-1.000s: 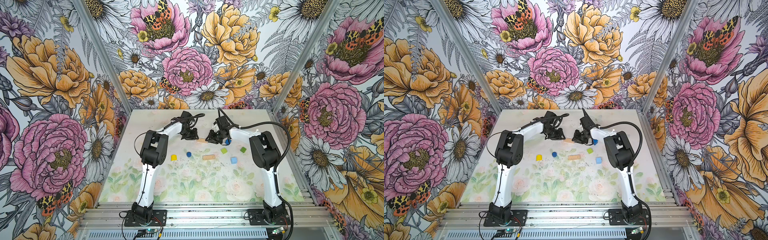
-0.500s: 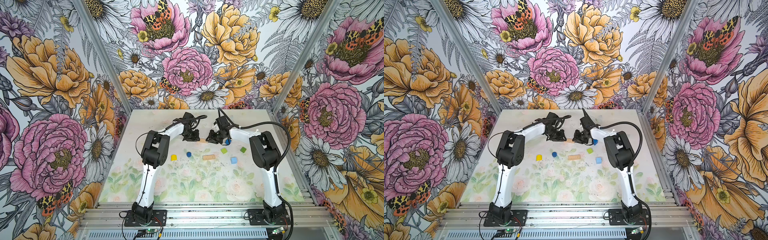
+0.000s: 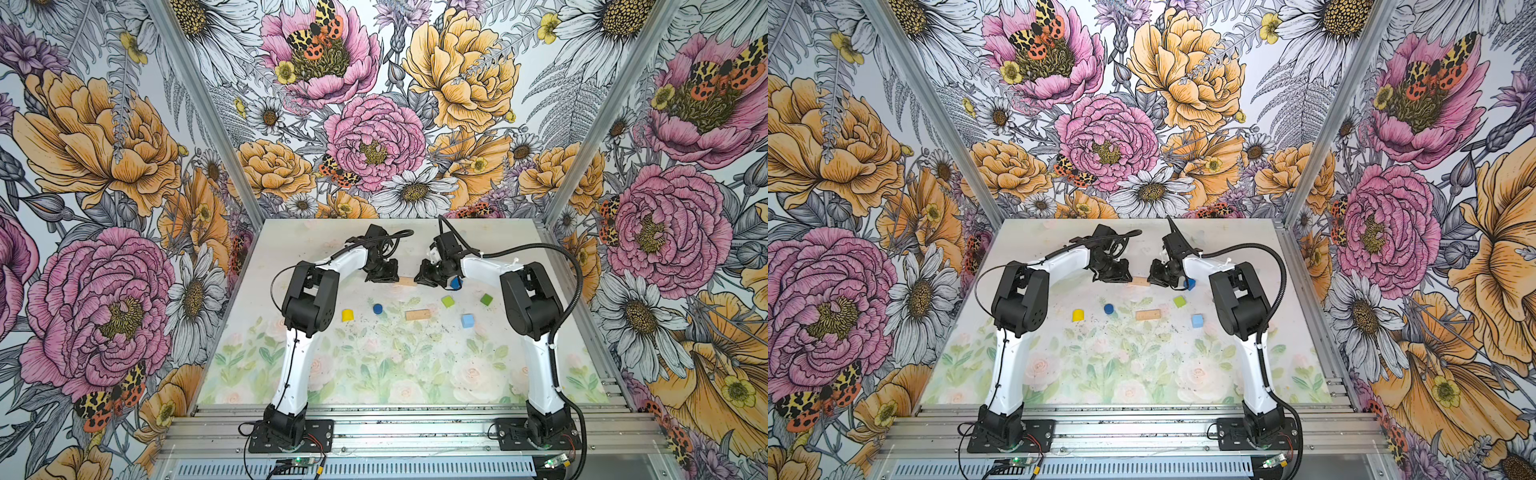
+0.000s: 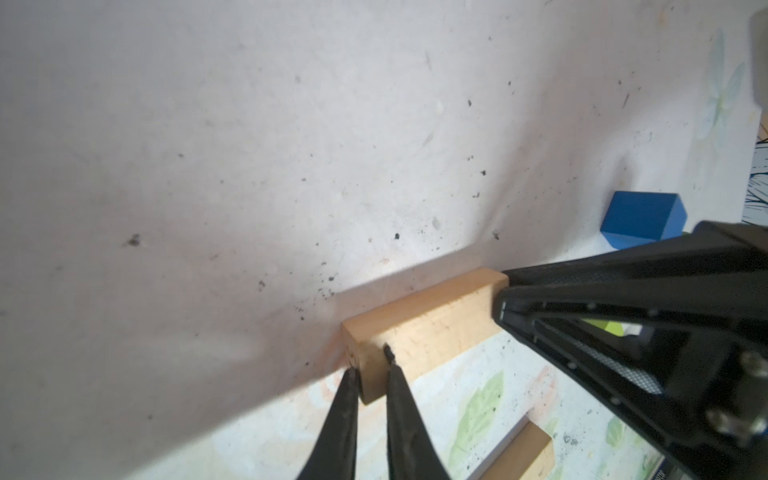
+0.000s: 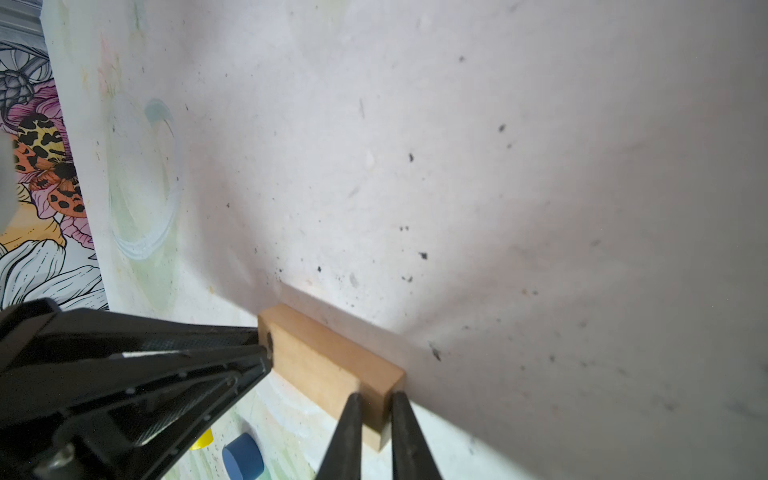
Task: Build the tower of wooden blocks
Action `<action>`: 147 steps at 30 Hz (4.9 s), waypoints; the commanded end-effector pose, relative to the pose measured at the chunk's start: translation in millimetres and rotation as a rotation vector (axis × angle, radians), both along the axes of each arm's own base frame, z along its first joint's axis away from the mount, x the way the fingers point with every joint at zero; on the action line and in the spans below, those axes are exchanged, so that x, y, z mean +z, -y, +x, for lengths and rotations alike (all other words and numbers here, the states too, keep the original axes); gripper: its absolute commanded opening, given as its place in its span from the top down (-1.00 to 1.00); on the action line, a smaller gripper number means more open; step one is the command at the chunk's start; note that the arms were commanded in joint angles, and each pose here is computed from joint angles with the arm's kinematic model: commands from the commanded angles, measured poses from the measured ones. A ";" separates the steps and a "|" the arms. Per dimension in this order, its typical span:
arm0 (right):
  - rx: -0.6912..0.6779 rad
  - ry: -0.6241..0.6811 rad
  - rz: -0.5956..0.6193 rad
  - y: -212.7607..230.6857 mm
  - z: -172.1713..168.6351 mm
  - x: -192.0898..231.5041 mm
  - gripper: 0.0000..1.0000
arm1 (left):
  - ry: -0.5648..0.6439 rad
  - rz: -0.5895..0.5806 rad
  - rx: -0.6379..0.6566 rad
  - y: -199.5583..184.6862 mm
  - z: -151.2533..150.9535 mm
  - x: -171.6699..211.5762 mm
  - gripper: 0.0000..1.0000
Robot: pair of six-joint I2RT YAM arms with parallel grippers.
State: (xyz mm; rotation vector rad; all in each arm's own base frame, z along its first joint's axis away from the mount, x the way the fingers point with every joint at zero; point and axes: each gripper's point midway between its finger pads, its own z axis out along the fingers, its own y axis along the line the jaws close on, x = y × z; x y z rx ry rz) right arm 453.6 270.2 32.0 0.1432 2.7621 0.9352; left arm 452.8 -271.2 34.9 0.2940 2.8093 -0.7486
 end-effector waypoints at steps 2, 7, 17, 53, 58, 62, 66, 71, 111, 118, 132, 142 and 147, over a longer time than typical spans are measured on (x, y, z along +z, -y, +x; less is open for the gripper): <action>0.023 -0.018 -0.012 1.7 -14.6 -5.6 0.70 | -0.039 -0.021 -0.069 26.0 -30.4 -0.1 0.73; 0.031 -0.026 -0.031 6.5 -25.2 -9.3 0.70 | -0.056 -0.007 -0.099 35.2 -49.2 -3.7 0.72; 0.052 -0.025 -0.068 11.7 -50.2 -7.8 0.70 | -0.070 0.041 -0.145 47.1 -81.3 -10.1 0.73; 0.039 -0.029 -0.147 22.9 -101.3 -15.0 0.70 | 0.024 0.084 -0.098 37.3 -93.2 15.6 0.72; 0.034 -0.024 -0.149 24.6 -101.3 -12.9 0.70 | 0.030 0.087 -0.097 35.8 -94.0 17.9 0.71; 0.034 -0.024 -0.153 25.2 -102.8 -13.4 0.69 | 0.035 0.087 -0.098 35.3 -94.8 19.7 0.71; 0.029 -0.014 -0.152 26.2 -100.9 -9.6 0.62 | 0.043 0.084 -0.098 35.2 -96.4 24.5 0.71; 0.022 0.010 -0.143 26.2 -96.0 0.6 0.55 | 0.064 0.080 -0.096 33.8 -97.8 34.8 0.70; -0.001 0.011 -0.076 19.9 -121.6 -3.6 0.46 | -0.014 -0.120 -0.010 28.9 -150.7 18.1 0.50; -0.001 0.004 -0.077 19.7 -122.0 -5.9 0.47 | -0.046 -0.100 0.002 27.1 -148.7 1.4 0.49; 0.001 -0.006 -0.076 17.1 -122.4 -8.7 0.52 | -0.063 -0.091 0.014 28.9 -141.1 -10.3 0.53; -0.001 -0.013 -0.080 16.1 -123.9 -11.9 0.53 | -0.061 -0.081 0.035 24.9 -132.7 -14.4 0.62; -0.002 -0.011 -0.081 15.6 -121.9 -13.1 0.54 | -0.063 -0.080 0.039 24.8 -130.8 -15.4 0.63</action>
